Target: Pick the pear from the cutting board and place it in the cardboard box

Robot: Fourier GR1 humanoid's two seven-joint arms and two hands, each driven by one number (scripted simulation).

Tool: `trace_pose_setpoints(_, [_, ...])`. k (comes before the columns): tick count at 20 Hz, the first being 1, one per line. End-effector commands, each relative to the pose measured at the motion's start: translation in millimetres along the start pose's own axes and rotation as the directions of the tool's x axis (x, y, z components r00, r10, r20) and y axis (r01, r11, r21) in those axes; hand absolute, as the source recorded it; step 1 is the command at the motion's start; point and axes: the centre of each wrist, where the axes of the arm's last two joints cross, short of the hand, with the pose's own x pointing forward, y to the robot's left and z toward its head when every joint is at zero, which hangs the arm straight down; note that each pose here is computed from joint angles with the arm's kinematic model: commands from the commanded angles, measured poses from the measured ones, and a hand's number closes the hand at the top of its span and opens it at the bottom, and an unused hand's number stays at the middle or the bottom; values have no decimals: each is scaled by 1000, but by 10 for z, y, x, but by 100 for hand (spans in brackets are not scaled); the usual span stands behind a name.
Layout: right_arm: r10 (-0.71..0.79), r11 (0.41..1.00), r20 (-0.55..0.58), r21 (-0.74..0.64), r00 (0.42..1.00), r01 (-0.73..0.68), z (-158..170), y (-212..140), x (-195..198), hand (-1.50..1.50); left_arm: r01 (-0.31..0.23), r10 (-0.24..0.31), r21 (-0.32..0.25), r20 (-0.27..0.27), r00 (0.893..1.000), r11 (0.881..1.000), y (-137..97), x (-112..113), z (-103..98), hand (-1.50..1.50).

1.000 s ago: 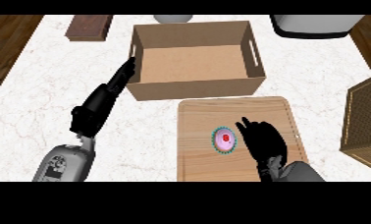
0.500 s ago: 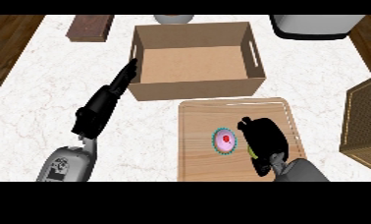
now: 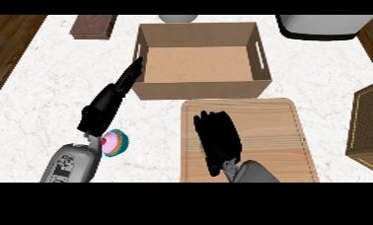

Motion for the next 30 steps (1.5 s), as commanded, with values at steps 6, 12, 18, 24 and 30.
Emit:
trace_pose_setpoints(6, [-59, 926, 62, -370, 996, 78, 316, -291, 808, 150, 8, -8, -9, -14, 1000, 1000, 56, -169, 98, 0])
trace_pose_setpoints(12, [-98, 894, 164, -419, 982, 159, 885, -991, 953, 150, -10, 10, 15, -24, 1000, 1000, 66, -63, 50, 0])
trace_pose_setpoints(18, [-220, 799, 174, -532, 960, 279, 1213, -1285, 967, 150, -11, 12, 22, -34, 999, 1000, 102, -137, 208, 0])
trace_pose_setpoints(24, [-311, 752, 126, -573, 942, 325, 1159, -1651, 776, 150, 5, -5, 28, -15, 1000, 1000, 57, -121, 102, 0])
trace_pose_setpoints(30, [-340, 722, 76, -618, 937, 311, 764, -1974, 781, 150, -6, 6, 4, -5, 1000, 1000, 109, 34, -6, 0])
